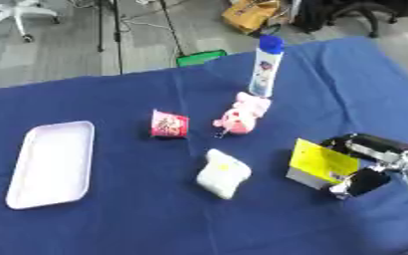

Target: Pick up objects on the table and place them in the box.

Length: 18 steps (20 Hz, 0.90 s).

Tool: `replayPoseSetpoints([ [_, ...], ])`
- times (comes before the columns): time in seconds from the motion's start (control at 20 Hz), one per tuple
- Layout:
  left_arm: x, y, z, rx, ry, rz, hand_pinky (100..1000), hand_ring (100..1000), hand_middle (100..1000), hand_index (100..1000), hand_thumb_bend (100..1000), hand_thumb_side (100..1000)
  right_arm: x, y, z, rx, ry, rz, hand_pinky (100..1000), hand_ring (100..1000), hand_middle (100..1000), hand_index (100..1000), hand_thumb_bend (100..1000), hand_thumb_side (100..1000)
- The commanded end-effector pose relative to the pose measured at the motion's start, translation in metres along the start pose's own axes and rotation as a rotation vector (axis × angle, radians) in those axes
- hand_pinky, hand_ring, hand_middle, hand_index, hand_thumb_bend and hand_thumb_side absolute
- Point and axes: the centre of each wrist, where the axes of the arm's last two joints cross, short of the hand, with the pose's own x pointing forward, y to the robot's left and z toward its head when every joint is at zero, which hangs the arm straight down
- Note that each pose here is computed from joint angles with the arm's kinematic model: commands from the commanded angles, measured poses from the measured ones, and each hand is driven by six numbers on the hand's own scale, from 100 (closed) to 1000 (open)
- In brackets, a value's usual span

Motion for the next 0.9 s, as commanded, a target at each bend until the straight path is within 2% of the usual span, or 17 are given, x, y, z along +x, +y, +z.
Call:
replayPoseSetpoints([
  [0.05, 0.008, 0.005, -0.005, -0.011, -0.03, -0.021, 740, 774, 845, 866, 578, 796, -0.001, -0.013, 0.005, -0.114, 0.014, 0.018, 591, 573, 513, 886, 601, 322],
  [0.5, 0.008, 0.005, -0.005, -0.011, -0.03, -0.021, 740, 767, 845, 867, 574, 802, 0.001, -0.018, 0.007, -0.187, 0.001, -0.003, 596, 577, 510, 878, 600, 328],
  [0.7, 0.008, 0.005, -0.005, -0.011, -0.03, -0.022, 740, 765, 845, 867, 573, 802, 0.009, -0.032, 0.009, -0.238, -0.04, 0.006, 600, 585, 515, 876, 600, 335],
  [0.9, 0.007, 0.005, -0.005, -0.014, -0.029, -0.021, 739, 763, 845, 867, 571, 803, 0.024, -0.058, 0.008, -0.31, -0.113, 0.023, 603, 590, 514, 875, 596, 346],
])
